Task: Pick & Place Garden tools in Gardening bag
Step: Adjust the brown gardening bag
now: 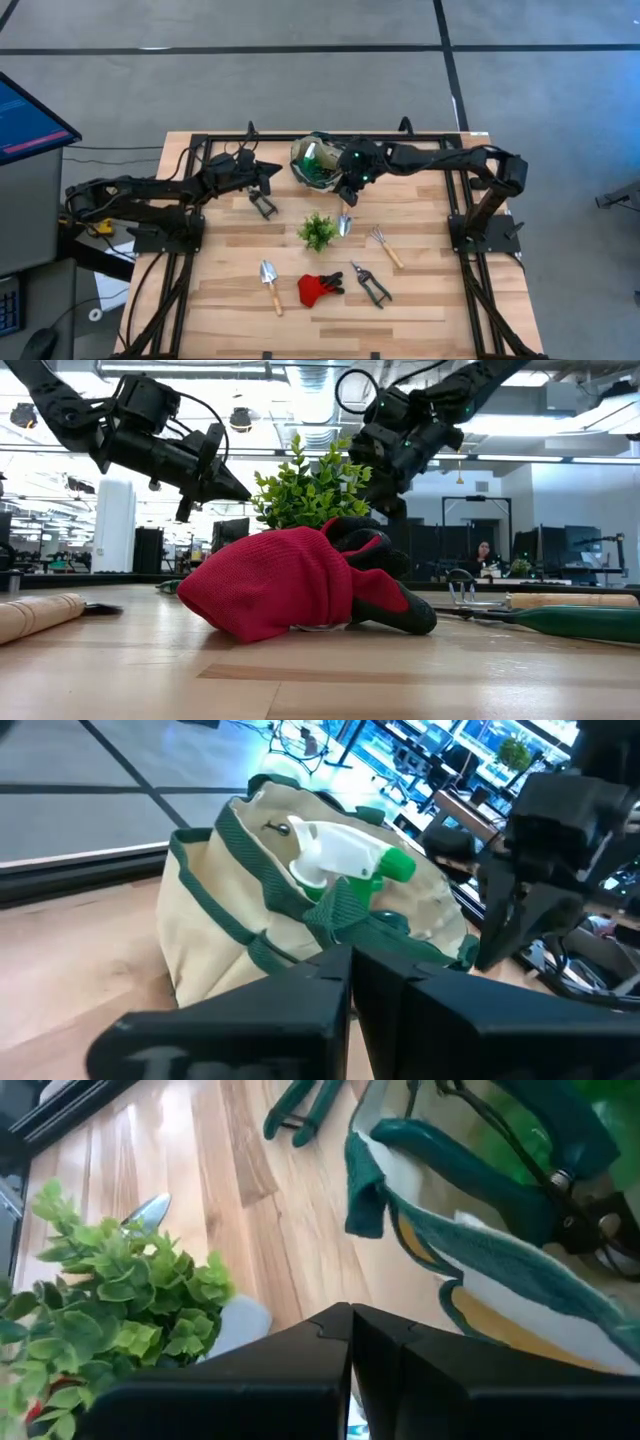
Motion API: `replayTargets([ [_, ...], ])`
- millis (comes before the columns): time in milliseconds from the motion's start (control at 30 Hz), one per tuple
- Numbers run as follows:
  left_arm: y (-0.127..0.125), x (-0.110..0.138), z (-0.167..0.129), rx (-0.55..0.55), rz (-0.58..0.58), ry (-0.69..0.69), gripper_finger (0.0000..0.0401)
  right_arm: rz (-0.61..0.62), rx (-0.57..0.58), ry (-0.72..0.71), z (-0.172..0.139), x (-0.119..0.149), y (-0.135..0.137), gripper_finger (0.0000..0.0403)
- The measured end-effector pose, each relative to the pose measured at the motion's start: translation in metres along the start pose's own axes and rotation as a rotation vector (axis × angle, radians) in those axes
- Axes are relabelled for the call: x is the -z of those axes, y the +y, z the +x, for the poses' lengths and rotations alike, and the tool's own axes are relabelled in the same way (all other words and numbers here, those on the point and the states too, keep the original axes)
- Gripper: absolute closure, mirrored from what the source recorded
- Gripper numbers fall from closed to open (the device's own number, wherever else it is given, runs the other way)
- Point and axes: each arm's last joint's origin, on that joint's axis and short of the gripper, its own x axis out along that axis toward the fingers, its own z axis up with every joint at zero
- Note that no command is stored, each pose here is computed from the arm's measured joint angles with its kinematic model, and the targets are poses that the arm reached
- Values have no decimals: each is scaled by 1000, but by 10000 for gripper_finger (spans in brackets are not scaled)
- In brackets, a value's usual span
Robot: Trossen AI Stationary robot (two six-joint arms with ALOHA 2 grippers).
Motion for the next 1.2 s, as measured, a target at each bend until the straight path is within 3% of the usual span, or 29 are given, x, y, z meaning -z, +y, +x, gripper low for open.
replayTargets([
  [367,-1,1,0,7,0,7,399,38,66,52,48,14,-18,403],
  [767,-1,2,0,10,1,23,399,91,309,-38,27,4,-41,403],
  [1000,-1,2,0,9,1,23,399,112,356,-125,18,-5,-59,403],
  [1200,-1,2,0,9,1,23,399,139,358,-112,12,-4,-68,403],
])
